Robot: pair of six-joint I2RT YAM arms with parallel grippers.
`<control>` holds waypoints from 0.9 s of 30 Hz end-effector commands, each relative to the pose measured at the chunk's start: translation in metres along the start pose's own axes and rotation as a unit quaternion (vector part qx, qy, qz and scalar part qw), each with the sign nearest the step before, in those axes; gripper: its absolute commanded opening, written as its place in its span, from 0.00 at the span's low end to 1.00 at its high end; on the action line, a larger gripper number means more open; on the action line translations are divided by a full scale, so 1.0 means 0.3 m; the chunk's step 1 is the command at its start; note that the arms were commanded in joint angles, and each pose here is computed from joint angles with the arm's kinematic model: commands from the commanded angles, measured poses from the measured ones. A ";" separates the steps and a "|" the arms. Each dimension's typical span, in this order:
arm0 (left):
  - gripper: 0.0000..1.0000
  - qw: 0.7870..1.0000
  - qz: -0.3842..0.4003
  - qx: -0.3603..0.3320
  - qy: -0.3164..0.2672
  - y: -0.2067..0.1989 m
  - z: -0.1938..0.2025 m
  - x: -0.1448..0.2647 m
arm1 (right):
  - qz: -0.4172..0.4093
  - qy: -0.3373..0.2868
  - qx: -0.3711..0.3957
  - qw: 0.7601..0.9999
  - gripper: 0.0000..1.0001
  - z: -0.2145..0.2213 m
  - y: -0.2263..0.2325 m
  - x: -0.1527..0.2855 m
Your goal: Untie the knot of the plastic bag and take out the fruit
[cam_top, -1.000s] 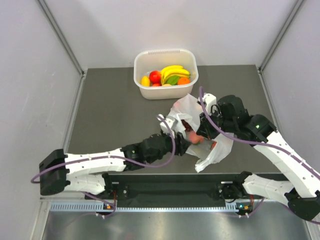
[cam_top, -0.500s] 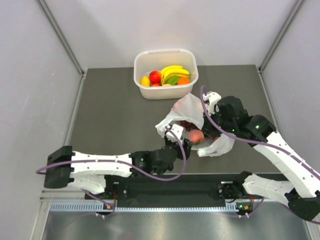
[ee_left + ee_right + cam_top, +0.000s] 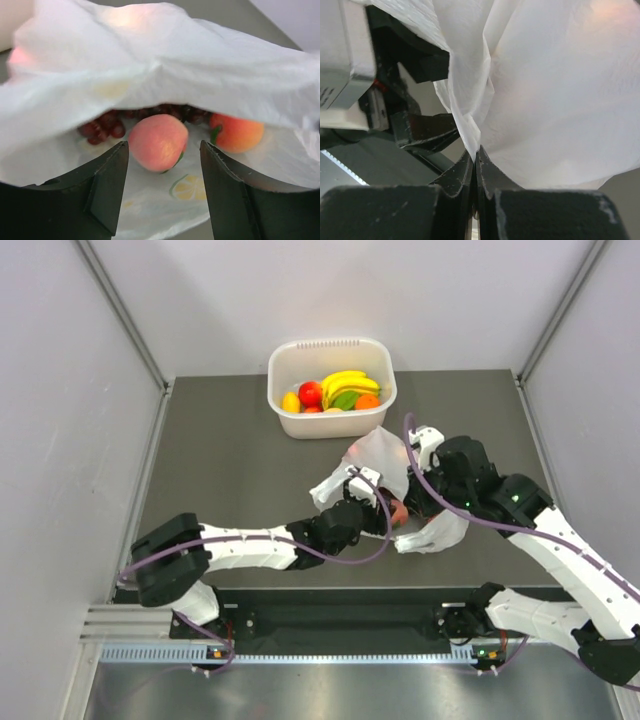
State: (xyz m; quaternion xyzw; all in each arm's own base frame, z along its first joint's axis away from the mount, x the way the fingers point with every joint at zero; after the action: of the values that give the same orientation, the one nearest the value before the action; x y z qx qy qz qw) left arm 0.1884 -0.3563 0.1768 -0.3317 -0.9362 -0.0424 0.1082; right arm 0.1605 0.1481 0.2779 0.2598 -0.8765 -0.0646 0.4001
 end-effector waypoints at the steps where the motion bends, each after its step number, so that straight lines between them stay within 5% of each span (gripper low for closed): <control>1: 0.65 0.996 0.069 0.033 -0.049 -0.022 -0.037 -0.066 | -0.018 -0.019 -0.008 1.000 0.00 -0.010 0.024 0.005; 15: 0.87 0.992 0.125 0.031 0.001 -0.058 0.148 -0.171 | -0.021 -0.019 -0.021 0.999 0.00 0.006 0.023 -0.001; 27: 0.85 0.995 0.093 0.014 0.029 -0.042 0.273 -0.262 | -0.023 -0.018 -0.025 0.999 0.00 0.010 0.029 -0.014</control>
State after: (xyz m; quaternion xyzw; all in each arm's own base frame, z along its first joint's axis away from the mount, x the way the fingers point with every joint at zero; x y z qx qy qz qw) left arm 0.2119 -0.3928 0.0667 -0.4203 -0.8884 -0.0492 0.1780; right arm 0.1584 0.1511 0.2662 0.2512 -0.8720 -0.0842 0.4117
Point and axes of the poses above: each gripper's point midway between its finger pads, its own x axis back along the fingers, its own y axis along the line the jaws close on, z = x × y, the point moved 6 cm from there along x, back along the fingers, and after that the axes turned 13 degrees about -x, right-handed, at the moved point
